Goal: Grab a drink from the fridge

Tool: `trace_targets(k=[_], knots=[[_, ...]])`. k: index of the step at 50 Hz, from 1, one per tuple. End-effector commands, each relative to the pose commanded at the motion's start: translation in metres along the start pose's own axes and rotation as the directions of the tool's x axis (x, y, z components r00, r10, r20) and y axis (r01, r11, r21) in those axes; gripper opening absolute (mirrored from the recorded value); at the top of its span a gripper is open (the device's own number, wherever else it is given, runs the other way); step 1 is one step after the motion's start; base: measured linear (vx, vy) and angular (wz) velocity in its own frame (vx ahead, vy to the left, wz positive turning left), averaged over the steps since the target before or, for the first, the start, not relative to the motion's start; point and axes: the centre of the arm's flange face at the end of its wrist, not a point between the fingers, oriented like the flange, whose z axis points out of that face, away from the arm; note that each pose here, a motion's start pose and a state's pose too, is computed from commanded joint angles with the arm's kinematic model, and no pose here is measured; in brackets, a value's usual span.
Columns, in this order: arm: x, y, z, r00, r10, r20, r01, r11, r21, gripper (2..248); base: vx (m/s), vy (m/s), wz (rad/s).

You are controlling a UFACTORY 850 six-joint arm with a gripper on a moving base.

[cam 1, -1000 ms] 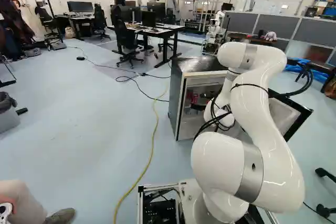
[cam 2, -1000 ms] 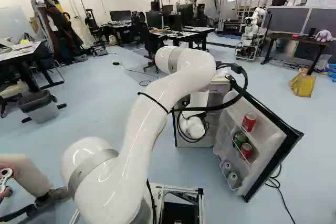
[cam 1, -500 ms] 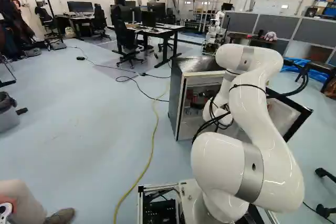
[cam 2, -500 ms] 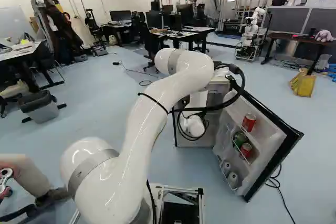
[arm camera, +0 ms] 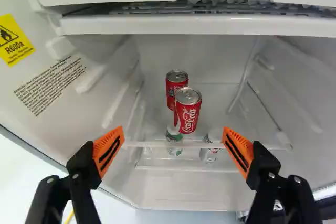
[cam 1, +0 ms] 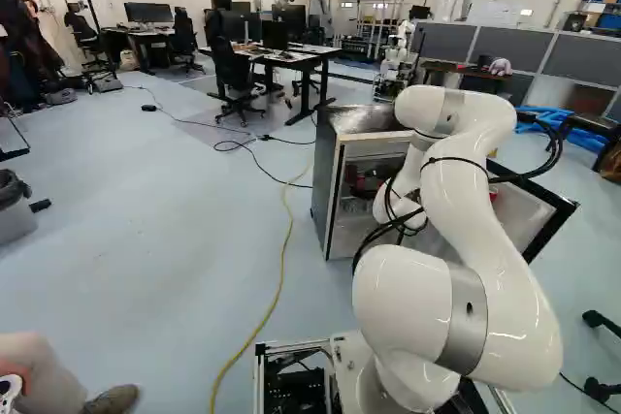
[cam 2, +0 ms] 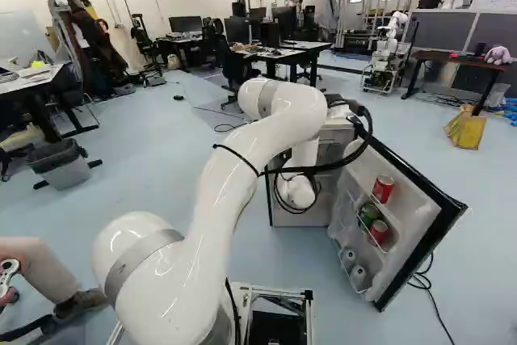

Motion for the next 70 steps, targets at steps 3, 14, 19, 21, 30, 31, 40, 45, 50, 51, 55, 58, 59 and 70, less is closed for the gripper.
trace_targets(k=[3, 14, 19, 21, 30, 31, 40, 45, 50, 51, 55, 58, 59, 70], knots=[[0.000, 0.000, 0.003, 1.000, -0.003, -0.003, 0.003, 1.000, 0.001, 247, 0.000, 0.000, 0.000], [0.001, 0.002, 0.012, 1.000, -0.013, -0.004, 0.013, 1.000, 0.004, 247, 0.000, 0.000, 0.000], [0.000, 0.003, 0.016, 1.000, -0.017, -0.001, 0.017, 1.000, 0.005, 247, 0.000, 0.000, 0.000], [0.000, 0.003, 0.018, 1.000, -0.019, 0.001, 0.019, 1.000, 0.006, 247, 0.000, 0.000, 0.000], [0.000, 0.004, 0.025, 1.000, -0.027, 0.008, 0.027, 1.000, 0.008, 247, 0.000, 0.000, 0.000], [0.000, 0.004, 0.026, 1.000, -0.028, 0.009, 0.028, 1.000, 0.008, 247, 0.000, 0.000, 0.000], [-0.001, 0.005, 0.030, 0.999, -0.032, 0.015, 0.032, 0.999, 0.009, 247, 0.000, 0.000, 0.000], [-0.001, 0.005, 0.031, 0.999, -0.033, 0.015, 0.033, 0.999, 0.009, 247, 0.000, 0.000, 0.000], [-0.001, 0.005, 0.031, 0.999, -0.033, 0.015, 0.033, 0.999, 0.009, 244, 0.000, 0.000, 0.000], [-0.001, 0.005, 0.031, 0.999, -0.033, 0.015, 0.033, 0.999, 0.009, 244, 0.000, 0.000, 0.000], [-0.001, 0.005, 0.031, 0.999, -0.033, 0.015, 0.033, 0.999, 0.009, 231, 0.000, 0.000, 0.000], [-0.001, 0.005, 0.031, 0.999, -0.033, 0.015, 0.033, 0.999, 0.009, 231, 0.000, 0.000, 0.000], [-0.001, 0.005, 0.031, 0.999, -0.033, 0.015, 0.033, 0.999, 0.009, 231, 0.000, 0.000, 0.000], [-0.001, 0.005, 0.031, 0.999, -0.033, 0.015, 0.033, 0.999, 0.009, 216, 0.000, 0.000, 0.000]])
